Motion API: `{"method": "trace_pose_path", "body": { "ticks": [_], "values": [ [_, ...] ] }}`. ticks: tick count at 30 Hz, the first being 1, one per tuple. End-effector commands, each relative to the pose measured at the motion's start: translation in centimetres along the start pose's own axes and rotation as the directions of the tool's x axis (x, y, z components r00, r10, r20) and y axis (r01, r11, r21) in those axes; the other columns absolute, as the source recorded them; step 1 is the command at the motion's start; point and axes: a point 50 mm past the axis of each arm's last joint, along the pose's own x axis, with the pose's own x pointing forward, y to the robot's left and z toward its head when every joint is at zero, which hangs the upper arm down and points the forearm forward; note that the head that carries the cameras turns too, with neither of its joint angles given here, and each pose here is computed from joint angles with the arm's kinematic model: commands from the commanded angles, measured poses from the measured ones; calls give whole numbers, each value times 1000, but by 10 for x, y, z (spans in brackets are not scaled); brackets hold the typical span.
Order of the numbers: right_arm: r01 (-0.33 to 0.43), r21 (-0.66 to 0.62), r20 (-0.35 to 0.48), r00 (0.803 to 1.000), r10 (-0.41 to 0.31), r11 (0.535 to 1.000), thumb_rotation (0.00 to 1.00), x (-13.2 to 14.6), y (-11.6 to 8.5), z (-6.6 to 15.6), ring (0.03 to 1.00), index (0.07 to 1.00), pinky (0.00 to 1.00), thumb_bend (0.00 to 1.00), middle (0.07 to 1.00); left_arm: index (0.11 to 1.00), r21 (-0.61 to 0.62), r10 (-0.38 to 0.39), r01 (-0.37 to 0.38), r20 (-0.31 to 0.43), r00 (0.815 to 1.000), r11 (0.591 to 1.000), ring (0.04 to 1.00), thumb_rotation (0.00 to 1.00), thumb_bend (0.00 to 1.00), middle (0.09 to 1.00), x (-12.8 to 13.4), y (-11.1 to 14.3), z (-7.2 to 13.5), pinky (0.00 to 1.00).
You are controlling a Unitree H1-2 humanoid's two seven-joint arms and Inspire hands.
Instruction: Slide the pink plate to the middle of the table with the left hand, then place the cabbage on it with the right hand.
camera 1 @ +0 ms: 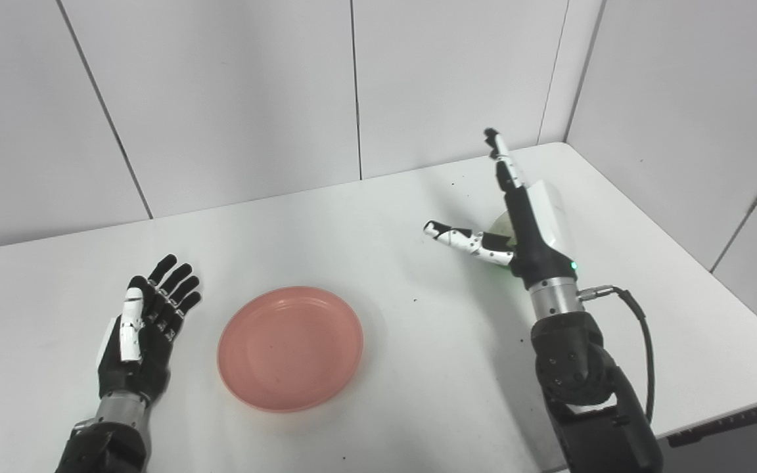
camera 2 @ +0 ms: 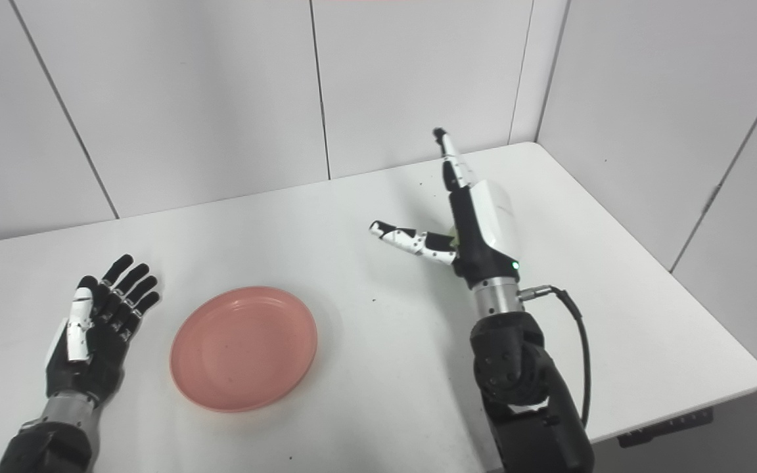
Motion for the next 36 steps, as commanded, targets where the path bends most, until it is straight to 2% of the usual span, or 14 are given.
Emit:
{"method": "trace_pose_path", "body": {
  "ticks": [1, 7, 12, 21, 24, 36],
  "values": [
    [77, -40, 0, 997, -77, 996, 548, 6, -15, 3, 934, 994, 851, 1000, 965, 848, -11, 54, -55, -92, 994, 998, 860, 1000, 420, 862, -21, 21, -28, 873],
    [130, -98, -88, 986, -139, 987, 560, 3, -21, -5, 929, 999, 819, 1000, 978, 845, -20, 66, -68, -98, 993, 997, 849, 1000, 415, 854, -20, 29, -26, 864],
    [146, -124, -140, 977, -163, 982, 567, 1, -22, -14, 921, 1000, 779, 1000, 992, 841, -25, 71, -74, -101, 992, 997, 844, 1000, 407, 849, -19, 32, -25, 859],
    [85, -156, -244, 962, -122, 984, 565, 1, -10, -26, 894, 1000, 721, 1000, 998, 833, -36, 81, -85, -104, 991, 996, 838, 1000, 389, 843, -18, 35, -24, 859],
    [71, -153, -261, 959, -110, 986, 551, 2, -6, -30, 908, 1000, 754, 1000, 998, 829, -36, 82, -87, -104, 991, 996, 837, 1000, 385, 840, -18, 36, -24, 856],
    [47, -126, -319, 944, -85, 991, 520, 9, 9, -44, 931, 1000, 773, 1000, 1000, 833, -27, 85, -89, -111, 990, 996, 839, 1000, 399, 846, -20, 40, -21, 860]
  ]
}}
